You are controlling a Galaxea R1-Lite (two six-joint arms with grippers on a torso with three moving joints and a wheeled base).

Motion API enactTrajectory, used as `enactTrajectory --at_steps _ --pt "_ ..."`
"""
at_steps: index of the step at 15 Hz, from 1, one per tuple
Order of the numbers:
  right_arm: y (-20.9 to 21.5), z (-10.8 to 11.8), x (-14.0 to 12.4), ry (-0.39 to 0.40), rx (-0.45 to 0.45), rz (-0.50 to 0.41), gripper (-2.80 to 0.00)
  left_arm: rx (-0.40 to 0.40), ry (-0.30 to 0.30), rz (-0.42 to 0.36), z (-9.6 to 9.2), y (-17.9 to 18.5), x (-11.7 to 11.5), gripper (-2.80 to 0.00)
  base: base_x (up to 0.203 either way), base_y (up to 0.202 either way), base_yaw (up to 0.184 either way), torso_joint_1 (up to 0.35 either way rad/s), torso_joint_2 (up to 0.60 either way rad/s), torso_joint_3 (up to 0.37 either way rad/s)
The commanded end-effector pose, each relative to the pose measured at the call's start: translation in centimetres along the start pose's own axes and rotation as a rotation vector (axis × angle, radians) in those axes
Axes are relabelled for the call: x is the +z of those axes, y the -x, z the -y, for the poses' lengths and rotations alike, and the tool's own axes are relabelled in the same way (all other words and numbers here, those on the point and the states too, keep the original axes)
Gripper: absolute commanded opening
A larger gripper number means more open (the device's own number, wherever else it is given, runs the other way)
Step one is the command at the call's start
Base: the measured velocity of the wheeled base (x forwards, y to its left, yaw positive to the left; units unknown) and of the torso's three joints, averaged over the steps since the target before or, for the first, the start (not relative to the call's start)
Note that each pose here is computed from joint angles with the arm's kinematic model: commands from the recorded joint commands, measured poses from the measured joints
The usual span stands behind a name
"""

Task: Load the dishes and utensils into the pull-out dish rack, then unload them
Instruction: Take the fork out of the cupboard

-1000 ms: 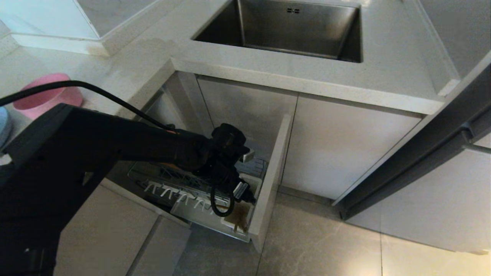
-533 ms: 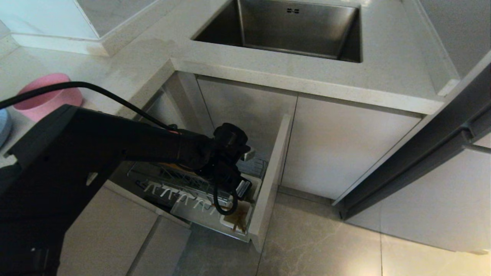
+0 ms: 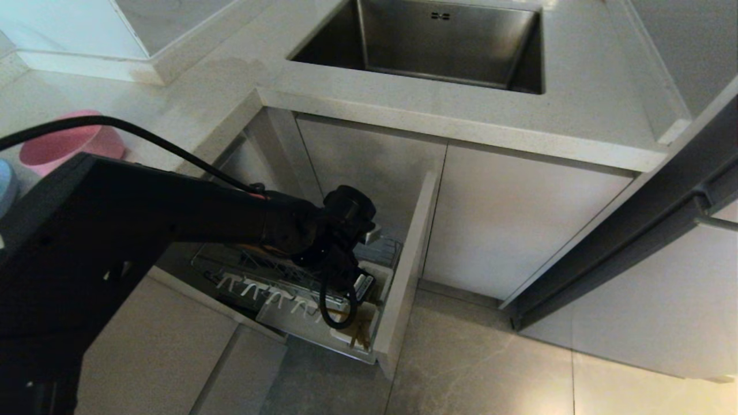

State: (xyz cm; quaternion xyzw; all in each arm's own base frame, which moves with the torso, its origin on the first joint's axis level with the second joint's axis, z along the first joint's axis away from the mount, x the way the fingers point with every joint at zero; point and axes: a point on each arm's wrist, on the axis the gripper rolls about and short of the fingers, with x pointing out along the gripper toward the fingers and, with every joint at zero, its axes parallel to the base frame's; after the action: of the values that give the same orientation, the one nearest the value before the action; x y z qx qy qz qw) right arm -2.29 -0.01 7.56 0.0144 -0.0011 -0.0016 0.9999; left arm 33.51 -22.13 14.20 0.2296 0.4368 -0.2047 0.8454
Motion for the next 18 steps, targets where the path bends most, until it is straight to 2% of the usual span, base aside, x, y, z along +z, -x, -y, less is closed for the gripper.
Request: enactTrajectory --at_steps 1,3,6,9,15,18 --pt "0.0 0.0 0.0 0.000 0.000 0.001 -2.80 0.003 0.029 0.043 -0.1 2.1 0.3 0.00 0.000 0.000 0.000 0.000 0.00 0.000" --pt "0.0 0.0 0.0 0.000 0.000 0.001 -2.80 -0.004 0.095 0.066 0.2 3.1 0.5 0.00 0.000 0.000 0.000 0.000 0.00 0.000" --pt "0.0 0.0 0.0 0.000 0.000 0.001 -2.80 -0.003 0.093 0.007 0.4 3.8 -0.1 0.00 0.000 0.000 0.000 0.000 0.00 0.000" --pt "0.0 0.0 0.0 0.000 0.000 0.001 -2.80 -0.005 0.137 -0.045 0.5 3.6 -0.6 0.00 0.000 0.000 0.000 0.000 0.00 0.000" --pt "0.0 0.0 0.0 0.000 0.000 0.001 -2.80 -0.004 0.220 -0.083 0.9 1.7 -0.8 0.00 0.000 0.000 0.000 0.000 0.00 0.000" --pt "0.0 0.0 0.0 0.000 0.000 0.001 -2.80 -0.002 0.269 -0.057 1.0 0.7 -0.5 0.00 0.000 0.000 0.000 0.000 0.00 0.000"
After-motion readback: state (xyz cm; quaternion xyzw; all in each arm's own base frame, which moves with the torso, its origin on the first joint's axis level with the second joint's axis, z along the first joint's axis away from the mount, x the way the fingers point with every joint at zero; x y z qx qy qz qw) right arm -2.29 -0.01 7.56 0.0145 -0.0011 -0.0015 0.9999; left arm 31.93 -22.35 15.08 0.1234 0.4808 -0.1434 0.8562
